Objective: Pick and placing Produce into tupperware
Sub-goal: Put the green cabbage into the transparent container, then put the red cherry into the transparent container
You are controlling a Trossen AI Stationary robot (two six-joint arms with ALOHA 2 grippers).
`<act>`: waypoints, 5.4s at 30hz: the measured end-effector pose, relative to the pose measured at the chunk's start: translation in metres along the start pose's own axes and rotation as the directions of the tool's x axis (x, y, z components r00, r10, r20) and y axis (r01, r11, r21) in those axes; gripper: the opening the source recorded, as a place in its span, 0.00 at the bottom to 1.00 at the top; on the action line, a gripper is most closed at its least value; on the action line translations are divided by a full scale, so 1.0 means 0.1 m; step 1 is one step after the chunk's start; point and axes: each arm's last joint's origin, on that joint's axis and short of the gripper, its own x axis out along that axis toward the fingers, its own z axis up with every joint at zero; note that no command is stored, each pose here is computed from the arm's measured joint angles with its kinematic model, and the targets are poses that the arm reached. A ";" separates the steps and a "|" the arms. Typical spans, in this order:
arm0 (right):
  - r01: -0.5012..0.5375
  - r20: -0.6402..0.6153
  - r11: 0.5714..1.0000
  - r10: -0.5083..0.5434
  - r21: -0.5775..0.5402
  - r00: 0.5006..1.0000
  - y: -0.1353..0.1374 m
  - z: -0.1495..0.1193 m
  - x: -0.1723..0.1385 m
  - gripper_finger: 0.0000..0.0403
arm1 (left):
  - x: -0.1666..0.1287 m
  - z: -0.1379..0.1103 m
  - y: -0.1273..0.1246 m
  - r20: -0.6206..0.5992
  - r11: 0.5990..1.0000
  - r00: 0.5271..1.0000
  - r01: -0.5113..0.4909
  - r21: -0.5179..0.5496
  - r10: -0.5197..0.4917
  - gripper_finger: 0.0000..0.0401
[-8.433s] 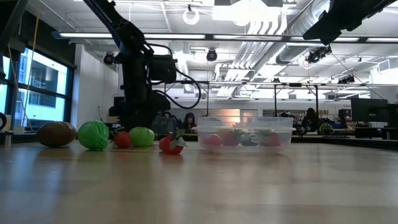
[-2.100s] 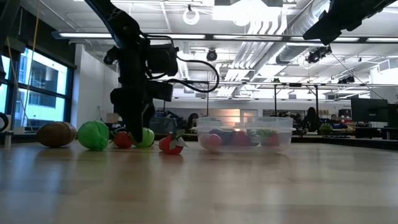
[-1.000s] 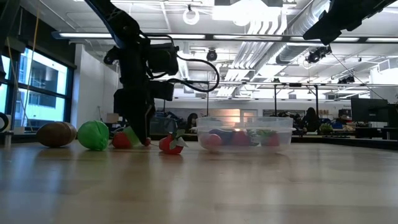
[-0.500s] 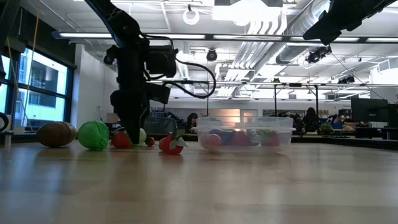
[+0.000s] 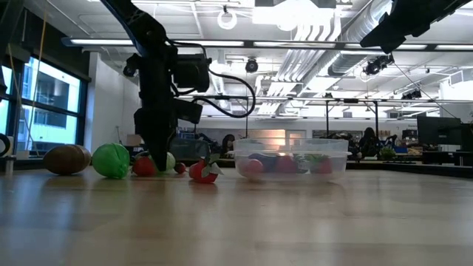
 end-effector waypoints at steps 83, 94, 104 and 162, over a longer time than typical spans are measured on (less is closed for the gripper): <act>0.000 0.001 1.000 0.000 0.000 1.000 0.00 0.00 0.00 0.07 | -0.17 0.99 -0.92 0.466 0.935 0.881 -0.096 0.342 -0.080 0.65; 0.000 0.000 1.000 0.000 0.000 1.000 0.00 0.00 0.00 0.07 | -0.16 0.97 -0.91 0.452 0.922 0.890 -0.130 0.364 -0.053 0.80; 0.000 0.000 1.000 0.000 0.000 1.000 0.00 0.00 0.00 0.07 | -0.52 0.89 -0.79 0.474 0.928 0.880 -0.148 0.343 -0.035 0.72; 0.000 0.000 1.000 0.000 0.000 1.000 0.00 0.00 0.00 0.07 | 0.14 0.01 0.17 0.206 0.996 0.979 -0.014 0.091 -0.005 0.58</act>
